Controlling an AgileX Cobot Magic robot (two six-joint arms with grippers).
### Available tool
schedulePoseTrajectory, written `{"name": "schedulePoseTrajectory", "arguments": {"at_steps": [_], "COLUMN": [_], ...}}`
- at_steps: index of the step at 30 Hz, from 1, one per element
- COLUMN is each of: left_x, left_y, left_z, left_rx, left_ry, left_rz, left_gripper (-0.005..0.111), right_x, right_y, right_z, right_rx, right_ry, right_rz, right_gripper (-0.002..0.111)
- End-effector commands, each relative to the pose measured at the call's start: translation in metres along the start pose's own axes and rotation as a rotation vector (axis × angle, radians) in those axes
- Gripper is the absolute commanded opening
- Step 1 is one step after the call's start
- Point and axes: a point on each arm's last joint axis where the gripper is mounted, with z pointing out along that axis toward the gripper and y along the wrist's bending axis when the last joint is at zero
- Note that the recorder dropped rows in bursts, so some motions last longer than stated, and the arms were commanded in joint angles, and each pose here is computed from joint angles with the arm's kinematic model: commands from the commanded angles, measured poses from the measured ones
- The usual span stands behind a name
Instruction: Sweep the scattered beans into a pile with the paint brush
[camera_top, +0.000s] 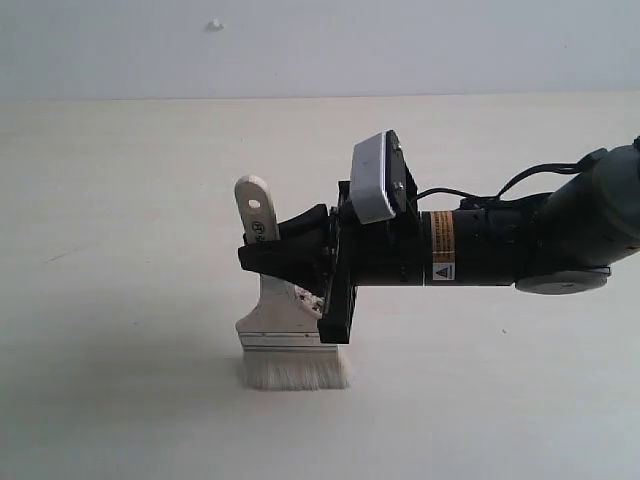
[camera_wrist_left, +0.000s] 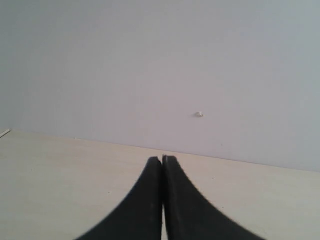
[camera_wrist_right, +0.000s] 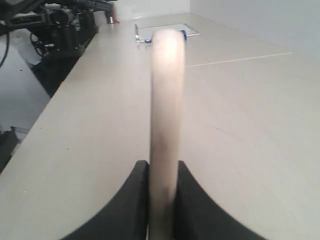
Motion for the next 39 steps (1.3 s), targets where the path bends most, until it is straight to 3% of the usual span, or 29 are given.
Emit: {"name": "schedulePoseTrajectory", "arguments": {"at_steps": [1,14,20,28,34,39], "left_x": [0.001,0.001,0.001,0.001,0.001,0.001], "left_y": [0.000,0.000,0.000,0.000,0.000,0.000], "left_z": [0.000,0.000,0.000,0.000,0.000,0.000], "left_rx": [0.004,0.004,0.004,0.004,0.004,0.004], "left_ry": [0.001,0.001,0.001,0.001,0.001,0.001], "left_rz": [-0.007,-0.007,-0.007,-0.007,-0.007,-0.007], "left_gripper": [0.000,0.000,0.000,0.000,0.000,0.000], "right_x": [0.002,-0.014,-0.024,-0.065,-0.097,-0.104], "right_y": [-0.013,-0.042,-0.036,-0.022,-0.026,-0.044], "right_z": [0.004,0.018,0.018,0.008,-0.011,-0.040], "right_rx": [0.036,0.102,0.045,0.009,0.267,0.690], "right_ry": [-0.007,0.046,-0.010,-0.024,0.113,0.245], "right_rz": [-0.032,-0.093,-0.076,-0.073,-0.024,0.142], "right_gripper": [0.000,0.000,0.000,0.000,0.000,0.000]}}
